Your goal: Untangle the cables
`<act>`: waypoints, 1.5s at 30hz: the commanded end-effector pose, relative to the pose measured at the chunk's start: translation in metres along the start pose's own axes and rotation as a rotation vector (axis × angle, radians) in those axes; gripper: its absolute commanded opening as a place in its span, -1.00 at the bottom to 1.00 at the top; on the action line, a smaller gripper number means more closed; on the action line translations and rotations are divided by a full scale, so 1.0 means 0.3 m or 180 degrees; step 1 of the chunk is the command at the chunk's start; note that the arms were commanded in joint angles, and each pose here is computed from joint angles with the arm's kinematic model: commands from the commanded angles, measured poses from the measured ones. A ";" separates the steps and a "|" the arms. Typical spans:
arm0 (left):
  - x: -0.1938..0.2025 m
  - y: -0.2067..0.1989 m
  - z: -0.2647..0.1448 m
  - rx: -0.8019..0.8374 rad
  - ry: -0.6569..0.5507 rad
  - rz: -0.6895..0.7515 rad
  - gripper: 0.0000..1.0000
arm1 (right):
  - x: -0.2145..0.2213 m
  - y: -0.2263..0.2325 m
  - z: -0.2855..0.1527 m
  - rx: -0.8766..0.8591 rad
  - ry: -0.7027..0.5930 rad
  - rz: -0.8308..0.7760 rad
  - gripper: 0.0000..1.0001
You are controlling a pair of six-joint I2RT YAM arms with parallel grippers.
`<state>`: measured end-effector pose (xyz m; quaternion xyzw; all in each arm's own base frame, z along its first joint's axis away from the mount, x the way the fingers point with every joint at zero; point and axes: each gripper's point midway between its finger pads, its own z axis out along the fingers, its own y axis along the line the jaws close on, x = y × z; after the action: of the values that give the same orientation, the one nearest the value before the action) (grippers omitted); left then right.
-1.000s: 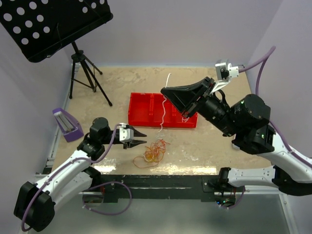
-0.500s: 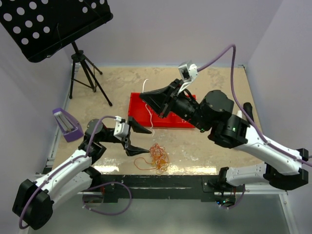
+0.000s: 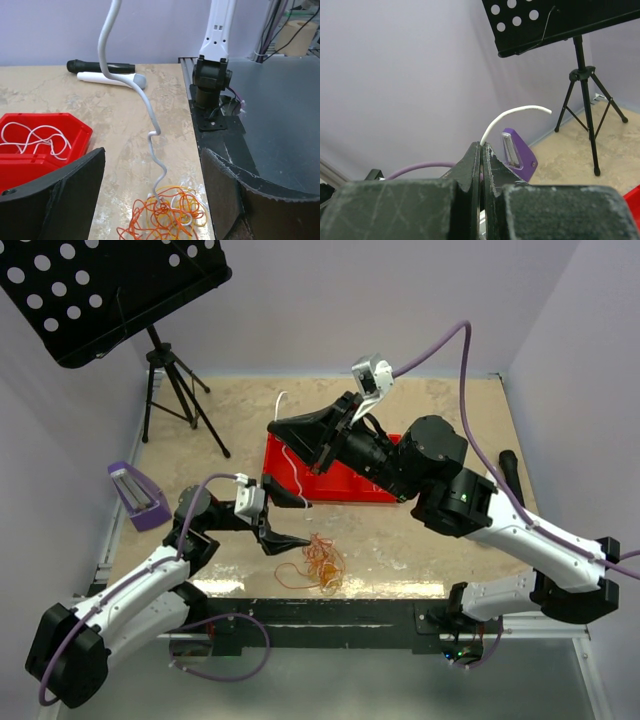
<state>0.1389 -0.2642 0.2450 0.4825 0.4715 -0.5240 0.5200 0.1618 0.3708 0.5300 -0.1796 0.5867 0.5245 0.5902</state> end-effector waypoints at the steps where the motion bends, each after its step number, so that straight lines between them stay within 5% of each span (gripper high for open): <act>1: -0.014 0.034 0.008 -0.0155 -0.0133 0.0102 0.67 | -0.080 0.062 0.016 -0.0240 -0.0211 0.0020 -1.00; 4: 0.011 0.038 0.009 -0.0162 -0.0100 0.0134 0.65 | -0.106 0.083 0.037 -0.0313 -0.0302 0.0023 -1.00; 7: 0.030 0.022 0.008 -0.0062 -0.0042 0.0147 0.37 | -0.139 0.090 0.044 -0.0300 -0.0361 -0.0035 -1.00; 11: 0.027 0.037 0.004 -0.0152 -0.0024 0.0189 -0.68 | -0.157 0.081 0.048 -0.0236 -0.0396 -0.0087 -1.00; 13: -0.006 0.052 0.006 -0.0220 -0.0080 0.0244 -1.00 | -0.111 0.051 0.055 -0.0141 -0.0319 -0.0077 -1.00; 15: -0.054 0.064 0.011 -0.0266 -0.0140 0.0306 -1.00 | -0.040 -0.005 0.048 0.0050 -0.0172 -0.0061 -0.91; 21: -0.233 0.068 0.012 -0.0217 -0.0284 0.0492 -1.00 | 0.203 -0.231 -0.047 0.0687 0.0253 0.0025 0.47; 24: -0.275 0.078 0.005 -0.0303 -0.0353 0.0465 -1.00 | 0.221 -0.270 -0.159 0.0772 0.0163 0.0117 0.76; 30: -0.319 0.130 -0.010 -0.0599 -0.0496 0.0440 -1.00 | 0.247 -0.287 -0.306 0.0711 0.0105 0.0246 0.78; 35: -0.377 0.168 -0.023 -0.0786 -0.0617 0.0570 -1.00 | 0.415 -0.336 -0.311 0.0767 0.0515 0.0140 0.75; 45: -0.480 0.206 -0.038 -0.0958 -0.0693 0.0904 -1.00 | 0.577 -0.299 -0.281 0.0401 0.0674 -0.0007 0.52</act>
<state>0.1962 -0.2466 0.3532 0.4033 0.4498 -0.4448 0.6612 0.1609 0.3170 0.2939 -0.1822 0.7193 0.4281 0.5159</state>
